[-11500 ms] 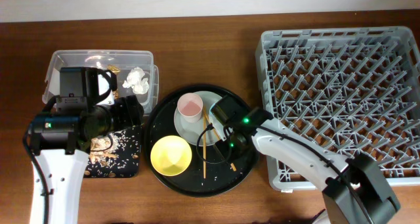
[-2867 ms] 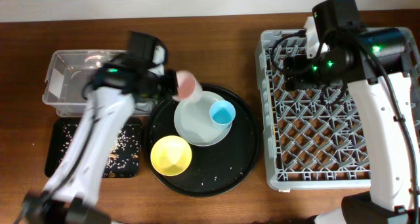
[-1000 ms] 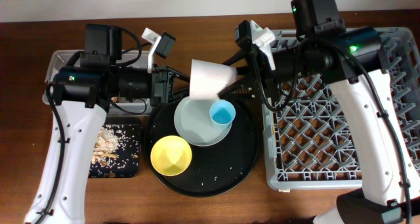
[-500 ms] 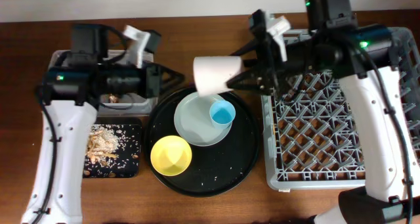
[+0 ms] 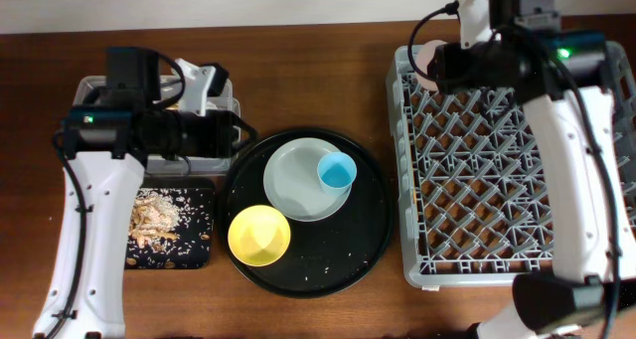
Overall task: Sort waste into correct bins and load items into the dishwasher rack
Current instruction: 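Lower the pink cup upside down into the rack's back-left corner, right gripper, then grasp the blue cup on the white plate with the left gripper, then lift the blue cup and pass it to the right gripper, then place the blue cup upside down in the rack beside the pink cup, then grasp the yellow bowl rim with the right gripper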
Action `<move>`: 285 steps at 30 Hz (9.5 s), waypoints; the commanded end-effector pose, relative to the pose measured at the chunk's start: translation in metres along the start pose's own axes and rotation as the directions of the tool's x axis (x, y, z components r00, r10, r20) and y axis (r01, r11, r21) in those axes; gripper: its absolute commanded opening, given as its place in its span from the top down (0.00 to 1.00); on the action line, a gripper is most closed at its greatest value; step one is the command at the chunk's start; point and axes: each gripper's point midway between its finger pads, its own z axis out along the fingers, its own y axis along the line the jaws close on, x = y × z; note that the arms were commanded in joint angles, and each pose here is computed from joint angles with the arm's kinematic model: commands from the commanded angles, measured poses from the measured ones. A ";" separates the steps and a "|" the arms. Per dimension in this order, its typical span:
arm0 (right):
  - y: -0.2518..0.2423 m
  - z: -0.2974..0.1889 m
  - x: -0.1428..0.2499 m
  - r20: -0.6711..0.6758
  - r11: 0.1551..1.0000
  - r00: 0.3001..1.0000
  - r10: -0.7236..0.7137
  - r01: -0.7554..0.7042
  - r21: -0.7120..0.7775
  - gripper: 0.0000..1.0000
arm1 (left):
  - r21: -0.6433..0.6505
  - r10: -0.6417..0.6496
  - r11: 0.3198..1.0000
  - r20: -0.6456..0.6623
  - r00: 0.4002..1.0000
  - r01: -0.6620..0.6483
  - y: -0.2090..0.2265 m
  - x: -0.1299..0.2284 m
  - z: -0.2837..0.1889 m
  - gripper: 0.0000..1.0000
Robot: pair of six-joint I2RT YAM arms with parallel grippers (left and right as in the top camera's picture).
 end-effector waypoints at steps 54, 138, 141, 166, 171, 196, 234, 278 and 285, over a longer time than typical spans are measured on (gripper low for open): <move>-0.038 0.165 0.047 -0.254 0.998 0.965 0.059 -0.048 0.050 0.66 | -0.093 -0.041 0.995 -0.083 0.996 0.033 0.025 0.027 0.020 0.59; 0.195 -0.113 0.048 0.219 0.164 0.957 -0.188 0.250 -0.954 0.05 | 0.682 0.295 0.649 0.181 0.938 -0.335 -0.157 -0.022 -0.021 1.00; 0.195 -0.114 0.047 0.220 0.158 0.958 -0.183 0.250 -0.955 0.31 | 0.681 0.298 0.648 0.185 0.937 -0.341 -0.157 -0.022 -0.021 1.00; 0.196 -0.119 0.048 0.195 0.141 0.966 -0.167 0.219 -0.965 0.29 | 0.684 0.337 0.580 0.292 0.895 -0.442 -0.162 -0.035 -0.031 1.00; 0.202 -0.119 0.054 0.186 0.138 0.963 -0.193 0.214 -0.967 0.29 | 0.683 0.339 0.579 0.295 0.893 -0.445 -0.163 -0.035 -0.031 1.00; 0.181 -0.114 0.029 0.269 0.159 0.956 -0.116 0.285 -0.945 0.51 | 0.341 0.322 0.889 0.006 0.947 -0.305 -0.108 -0.012 0.029 0.59; -0.021 0.113 0.137 -0.425 0.979 0.882 0.204 -0.180 0.097 0.22 | 0.017 0.024 1.000 -0.094 0.995 -0.022 -0.012 -0.007 0.021 0.56; 0.358 0.141 0.297 -0.064 0.619 0.686 -0.725 0.608 -0.498 0.56 | -0.352 -0.526 0.694 0.347 0.776 0.628 0.215 0.024 -0.141 0.00; 0.351 0.137 0.310 -0.111 0.612 0.666 -0.738 0.591 -0.525 0.62 | -0.352 -0.526 0.694 0.347 0.776 0.628 0.215 0.024 -0.140 0.00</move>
